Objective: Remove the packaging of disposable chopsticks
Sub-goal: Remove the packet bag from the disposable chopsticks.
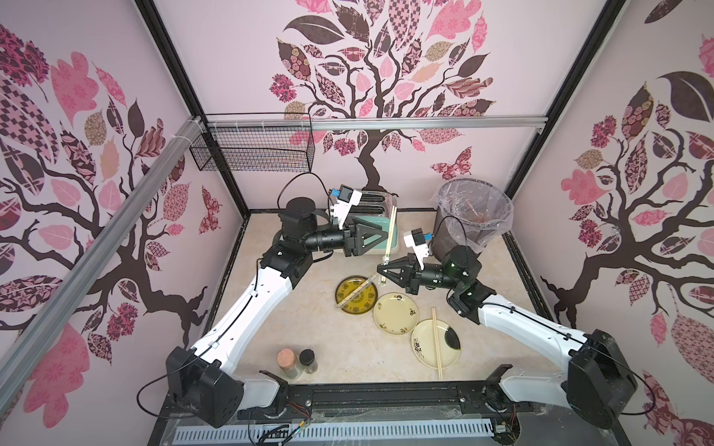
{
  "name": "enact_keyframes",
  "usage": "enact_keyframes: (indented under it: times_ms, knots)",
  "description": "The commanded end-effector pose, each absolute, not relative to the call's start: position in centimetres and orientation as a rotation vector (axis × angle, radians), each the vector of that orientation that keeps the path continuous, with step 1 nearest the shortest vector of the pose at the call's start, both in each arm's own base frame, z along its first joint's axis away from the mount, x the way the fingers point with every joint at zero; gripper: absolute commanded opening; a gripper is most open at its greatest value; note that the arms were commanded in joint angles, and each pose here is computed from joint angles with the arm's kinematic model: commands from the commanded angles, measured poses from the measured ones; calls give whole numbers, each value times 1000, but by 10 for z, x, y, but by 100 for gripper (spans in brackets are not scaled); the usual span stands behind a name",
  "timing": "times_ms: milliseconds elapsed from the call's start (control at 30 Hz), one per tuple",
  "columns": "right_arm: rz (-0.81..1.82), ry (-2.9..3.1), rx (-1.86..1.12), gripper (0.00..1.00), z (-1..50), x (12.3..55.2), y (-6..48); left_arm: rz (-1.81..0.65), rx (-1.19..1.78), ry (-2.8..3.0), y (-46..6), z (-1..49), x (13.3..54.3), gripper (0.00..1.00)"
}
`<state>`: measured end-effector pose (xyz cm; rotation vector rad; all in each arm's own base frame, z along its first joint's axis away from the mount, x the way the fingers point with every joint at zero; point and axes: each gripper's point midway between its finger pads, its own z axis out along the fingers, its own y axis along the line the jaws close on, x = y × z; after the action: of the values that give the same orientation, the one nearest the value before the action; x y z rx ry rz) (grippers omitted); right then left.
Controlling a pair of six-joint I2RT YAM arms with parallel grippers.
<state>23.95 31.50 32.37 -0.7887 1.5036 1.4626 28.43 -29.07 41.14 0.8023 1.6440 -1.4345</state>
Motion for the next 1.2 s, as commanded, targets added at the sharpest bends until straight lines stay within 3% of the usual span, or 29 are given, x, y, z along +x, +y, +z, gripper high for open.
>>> enact_keyframes:
  times_ms: [0,167,333,567,767,967,1100,1167]
  knots:
    - [1444,1456,-800,0,336,236,313,-1468,895,1608,-298,419,271,55]
    - [1453,1453,-801,0,336,236,315,-1452,925,1639,-308,414,269,51]
    - [1461,1452,-807,0,336,234,317,-1447,903,1665,-310,409,277,33]
    - [1462,1449,-809,0,337,233,317,-1468,916,1676,-314,405,280,30]
    - [1460,1454,-810,0,335,235,318,-1452,911,1677,-313,402,281,0]
    - [1441,1496,-777,0,327,242,319,-1375,808,1615,-303,417,294,0]
    - [1432,1542,-761,19,313,243,317,-1363,757,1590,-293,428,303,0]
    - [1444,1567,-756,19,303,241,316,-1354,740,1586,-287,431,308,0]
